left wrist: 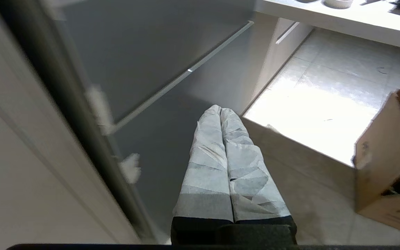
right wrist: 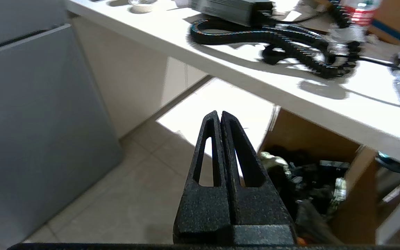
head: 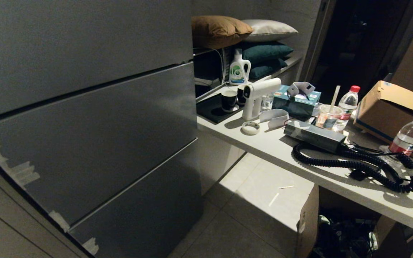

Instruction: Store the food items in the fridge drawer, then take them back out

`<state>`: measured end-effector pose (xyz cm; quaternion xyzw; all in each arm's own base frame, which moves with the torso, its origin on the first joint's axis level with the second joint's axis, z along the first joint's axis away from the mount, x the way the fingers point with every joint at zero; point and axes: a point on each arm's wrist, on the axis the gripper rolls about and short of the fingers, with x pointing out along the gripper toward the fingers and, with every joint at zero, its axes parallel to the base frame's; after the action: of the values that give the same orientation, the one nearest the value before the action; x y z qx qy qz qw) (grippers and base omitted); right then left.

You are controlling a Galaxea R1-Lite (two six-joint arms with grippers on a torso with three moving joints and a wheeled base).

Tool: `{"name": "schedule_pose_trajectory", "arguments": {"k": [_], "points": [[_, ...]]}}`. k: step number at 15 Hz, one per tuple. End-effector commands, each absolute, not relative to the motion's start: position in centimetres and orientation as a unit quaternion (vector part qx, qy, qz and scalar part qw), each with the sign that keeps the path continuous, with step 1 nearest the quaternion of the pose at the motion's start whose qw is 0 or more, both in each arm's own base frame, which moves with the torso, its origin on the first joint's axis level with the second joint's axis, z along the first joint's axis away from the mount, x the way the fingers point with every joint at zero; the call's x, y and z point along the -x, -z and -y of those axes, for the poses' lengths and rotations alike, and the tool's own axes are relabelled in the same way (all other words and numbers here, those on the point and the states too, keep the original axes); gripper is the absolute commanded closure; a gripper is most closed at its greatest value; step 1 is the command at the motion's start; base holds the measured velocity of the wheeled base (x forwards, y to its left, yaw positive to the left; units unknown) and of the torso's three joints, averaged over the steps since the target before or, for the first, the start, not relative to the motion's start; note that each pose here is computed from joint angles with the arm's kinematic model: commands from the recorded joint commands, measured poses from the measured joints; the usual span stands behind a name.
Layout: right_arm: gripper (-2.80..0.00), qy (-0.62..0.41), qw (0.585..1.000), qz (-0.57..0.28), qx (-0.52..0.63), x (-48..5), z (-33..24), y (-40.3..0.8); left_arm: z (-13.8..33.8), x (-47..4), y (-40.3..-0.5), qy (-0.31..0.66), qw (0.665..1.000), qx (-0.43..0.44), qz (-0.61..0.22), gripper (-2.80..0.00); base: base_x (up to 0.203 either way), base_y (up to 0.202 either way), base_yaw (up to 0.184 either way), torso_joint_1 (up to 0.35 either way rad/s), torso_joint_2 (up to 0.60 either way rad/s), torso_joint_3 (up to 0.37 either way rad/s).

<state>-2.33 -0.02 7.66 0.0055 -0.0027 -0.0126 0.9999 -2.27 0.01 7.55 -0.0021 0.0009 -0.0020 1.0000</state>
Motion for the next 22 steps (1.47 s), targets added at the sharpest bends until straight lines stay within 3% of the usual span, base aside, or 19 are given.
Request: {"name": "schedule_pose_trajectory", "arguments": {"k": [1, 6, 22], "points": [[0.00, 0.013, 1.000, 0.002, -0.006, 2.33, 0.03, -7.66, -0.02, 2.27, -7.55, 0.002, 1.000, 0.002, -0.001, 0.00, 0.000, 0.197, -0.002, 0.002, 0.00, 0.007], [0.00, 0.012, 1.000, 0.002, -0.006, 2.32, 0.03, -7.66, -0.02, 2.27, -7.56, 0.002, 1.000, 0.002, 0.000, 0.00, 0.000, 0.171, -0.002, 0.002, 0.00, 0.003], [0.00, 0.013, 1.000, 0.002, -0.007, 2.32, 0.02, -7.66, -0.02, 2.27, -7.57, 0.001, 1.000, 0.003, 0.000, 0.00, -0.001, 0.000, -0.002, 0.000, 0.00, 0.000]]}}
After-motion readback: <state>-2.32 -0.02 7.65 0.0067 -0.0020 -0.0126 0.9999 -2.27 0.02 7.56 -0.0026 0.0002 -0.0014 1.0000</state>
